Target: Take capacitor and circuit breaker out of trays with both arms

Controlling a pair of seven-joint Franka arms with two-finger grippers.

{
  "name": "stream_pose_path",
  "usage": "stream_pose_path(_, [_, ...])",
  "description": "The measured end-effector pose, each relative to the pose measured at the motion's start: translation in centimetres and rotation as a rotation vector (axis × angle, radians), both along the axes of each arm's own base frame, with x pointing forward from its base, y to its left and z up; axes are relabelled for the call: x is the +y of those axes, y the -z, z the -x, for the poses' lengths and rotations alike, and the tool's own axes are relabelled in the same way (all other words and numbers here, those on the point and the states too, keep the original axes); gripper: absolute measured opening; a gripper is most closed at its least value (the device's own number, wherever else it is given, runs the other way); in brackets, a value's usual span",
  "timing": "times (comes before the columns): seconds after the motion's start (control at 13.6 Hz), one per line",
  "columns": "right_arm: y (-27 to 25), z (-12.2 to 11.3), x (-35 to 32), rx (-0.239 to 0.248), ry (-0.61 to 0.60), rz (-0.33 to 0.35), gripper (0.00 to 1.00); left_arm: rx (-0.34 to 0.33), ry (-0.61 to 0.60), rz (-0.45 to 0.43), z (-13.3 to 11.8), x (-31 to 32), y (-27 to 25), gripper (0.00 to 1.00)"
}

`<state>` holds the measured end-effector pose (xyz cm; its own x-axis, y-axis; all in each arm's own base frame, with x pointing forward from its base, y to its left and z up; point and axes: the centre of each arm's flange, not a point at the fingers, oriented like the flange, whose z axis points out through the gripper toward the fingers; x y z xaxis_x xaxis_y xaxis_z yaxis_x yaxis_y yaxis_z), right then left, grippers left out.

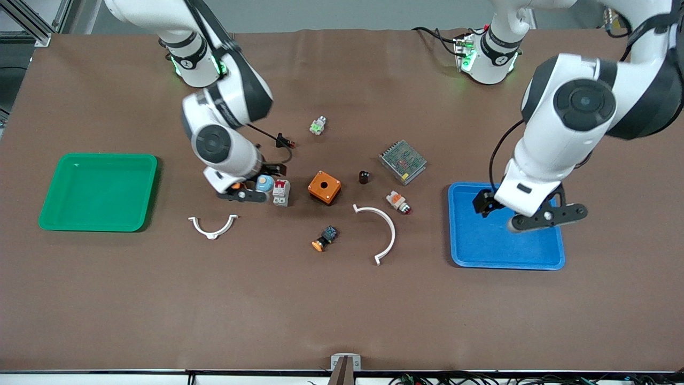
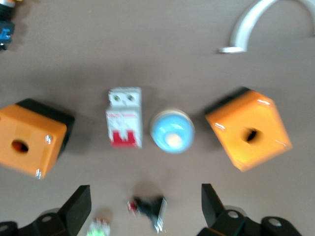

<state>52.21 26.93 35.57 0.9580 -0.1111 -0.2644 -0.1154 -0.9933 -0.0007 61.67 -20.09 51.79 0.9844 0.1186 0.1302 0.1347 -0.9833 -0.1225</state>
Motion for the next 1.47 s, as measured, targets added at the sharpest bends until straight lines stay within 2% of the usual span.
stream_pose_path(0.22, [-6.2,-1.7,-10.9,0.008,-0.005,-0.056,1.00,0.002,0.023,-0.023,1.6,1.1,-3.3,1.00])
stream_pose_path(0.37, [-8.5,-2.4,-18.9,-0.015,-0.005,-0.075,1.00,0.012,0.043,-0.028,2.4,2.9,-5.3,1.00])
stream_pose_path(0.59, [-11.8,-2.4,-25.9,-0.060,-0.031,-0.017,1.00,0.036,0.083,0.042,3.1,8.6,-8.3,1.00])
stream_pose_path(0.74, [-15.7,-2.2,-28.0,-0.071,-0.053,-0.018,1.00,0.045,0.072,0.084,4.1,11.5,-9.6,1.00])
stream_pose_path(1.03, [-23.5,-1.9,-30.0,-0.124,-0.040,-0.018,1.00,0.080,0.053,0.097,6.5,12.4,-11.0,1.00])
stream_pose_path(1.47, [-28.6,-2.0,-30.1,-0.210,-0.041,-0.010,1.00,0.091,0.061,0.094,9.0,12.2,-12.3,1.00])
